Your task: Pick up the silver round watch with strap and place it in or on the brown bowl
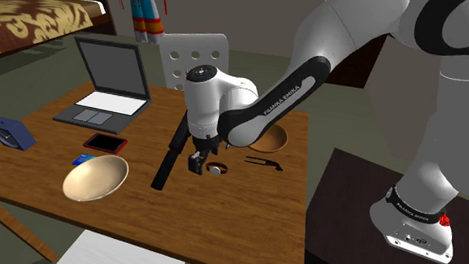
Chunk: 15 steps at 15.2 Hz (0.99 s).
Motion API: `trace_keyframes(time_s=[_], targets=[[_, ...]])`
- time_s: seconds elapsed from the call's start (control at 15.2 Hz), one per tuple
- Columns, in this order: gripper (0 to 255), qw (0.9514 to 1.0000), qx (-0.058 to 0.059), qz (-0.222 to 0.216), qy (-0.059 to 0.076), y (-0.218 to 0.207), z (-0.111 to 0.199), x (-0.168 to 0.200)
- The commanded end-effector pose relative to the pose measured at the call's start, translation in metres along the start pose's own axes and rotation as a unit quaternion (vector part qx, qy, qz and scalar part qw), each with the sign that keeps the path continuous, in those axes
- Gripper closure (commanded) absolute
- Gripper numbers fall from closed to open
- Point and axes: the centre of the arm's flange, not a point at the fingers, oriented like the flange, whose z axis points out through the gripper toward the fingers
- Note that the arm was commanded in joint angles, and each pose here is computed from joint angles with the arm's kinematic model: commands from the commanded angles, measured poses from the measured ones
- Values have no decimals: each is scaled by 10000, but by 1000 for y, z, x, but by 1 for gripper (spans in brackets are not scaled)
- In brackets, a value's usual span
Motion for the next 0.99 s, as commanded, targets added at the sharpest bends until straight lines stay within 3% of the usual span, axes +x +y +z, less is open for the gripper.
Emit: trace_keyframes(time_s=[0.0,0.53,0.59,0.92], targets=[[0,10000,1,-1,2,1,11,0],[0,10000,1,-1,2,1,14,0],[255,10000,1,-1,2,1,14,0],[255,10000,1,-1,2,1,14,0]])
